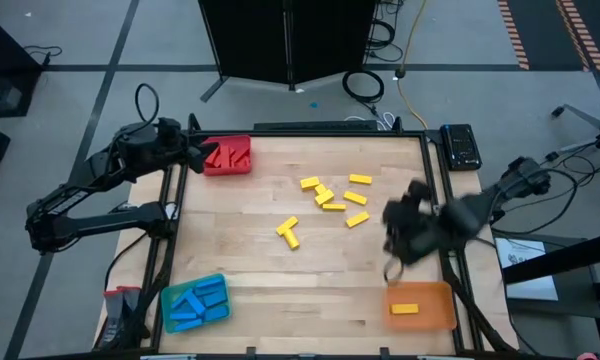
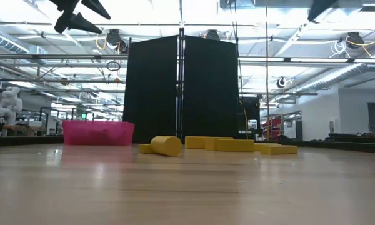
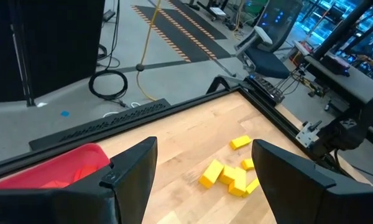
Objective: Sort blocks
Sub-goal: Put the yellow block into the orange bin
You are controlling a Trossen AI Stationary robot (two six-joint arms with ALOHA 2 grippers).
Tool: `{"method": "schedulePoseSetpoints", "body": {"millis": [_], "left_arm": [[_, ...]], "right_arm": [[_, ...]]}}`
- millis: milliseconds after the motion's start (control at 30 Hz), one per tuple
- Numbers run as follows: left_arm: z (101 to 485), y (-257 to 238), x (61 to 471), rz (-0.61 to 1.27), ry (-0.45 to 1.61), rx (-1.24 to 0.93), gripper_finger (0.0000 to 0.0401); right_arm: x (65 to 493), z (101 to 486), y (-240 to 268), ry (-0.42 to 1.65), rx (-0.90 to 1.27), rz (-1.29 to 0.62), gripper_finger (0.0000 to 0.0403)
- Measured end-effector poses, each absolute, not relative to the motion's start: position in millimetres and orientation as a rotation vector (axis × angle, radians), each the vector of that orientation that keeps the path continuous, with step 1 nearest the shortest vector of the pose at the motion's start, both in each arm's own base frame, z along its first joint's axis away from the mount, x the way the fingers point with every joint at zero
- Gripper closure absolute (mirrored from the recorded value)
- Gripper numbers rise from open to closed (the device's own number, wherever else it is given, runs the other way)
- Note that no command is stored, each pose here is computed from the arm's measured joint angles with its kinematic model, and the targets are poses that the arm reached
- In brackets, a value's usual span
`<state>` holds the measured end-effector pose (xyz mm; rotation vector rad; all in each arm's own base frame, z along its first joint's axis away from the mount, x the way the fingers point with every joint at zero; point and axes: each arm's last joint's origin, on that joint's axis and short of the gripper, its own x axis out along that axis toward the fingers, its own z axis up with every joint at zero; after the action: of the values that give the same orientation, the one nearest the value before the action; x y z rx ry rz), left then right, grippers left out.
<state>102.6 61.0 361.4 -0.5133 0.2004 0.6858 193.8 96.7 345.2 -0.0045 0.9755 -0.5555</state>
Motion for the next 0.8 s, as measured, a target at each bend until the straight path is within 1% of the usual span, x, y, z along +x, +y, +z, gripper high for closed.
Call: {"method": "schedulePoseSetpoints", "body": {"millis": [133, 233, 333, 467, 600, 800], "left_arm": [[362.0, 60.2, 101.3, 0.682, 0.195, -0.513, 0.0134], [362.0, 60.2, 101.2, 0.682, 0.195, -0.513, 0.0134], [362.0, 60.2, 101.2, 0.681, 0.195, -0.512, 0.0134], [362.0, 60.2, 101.2, 0.681, 0.195, -0.511, 0.0134], [362.0, 60.2, 101.2, 0.681, 0.196, -0.511, 0.0134], [362.0, 60.2, 101.2, 0.681, 0.197, -0.508, 0.0134]], "right_arm": [[194.5, 356.2, 54.4, 1.0, -0.024, -0.618, 0.0203], [201.2, 358.2, 26.8, 1.048, -0.069, -0.623, 0.0202], [212.6, 358.3, -1.8, 1.078, -0.066, -0.58, 0.02], [227.4, 354.2, -39.8, 1.077, -0.055, -0.475, 0.02], [234.6, 333.2, -72.7, 1.099, -0.073, -0.387, 0.0199], [232.9, 274.4, -98.4, 1.185, -0.095, -0.296, 0.0199]]}}
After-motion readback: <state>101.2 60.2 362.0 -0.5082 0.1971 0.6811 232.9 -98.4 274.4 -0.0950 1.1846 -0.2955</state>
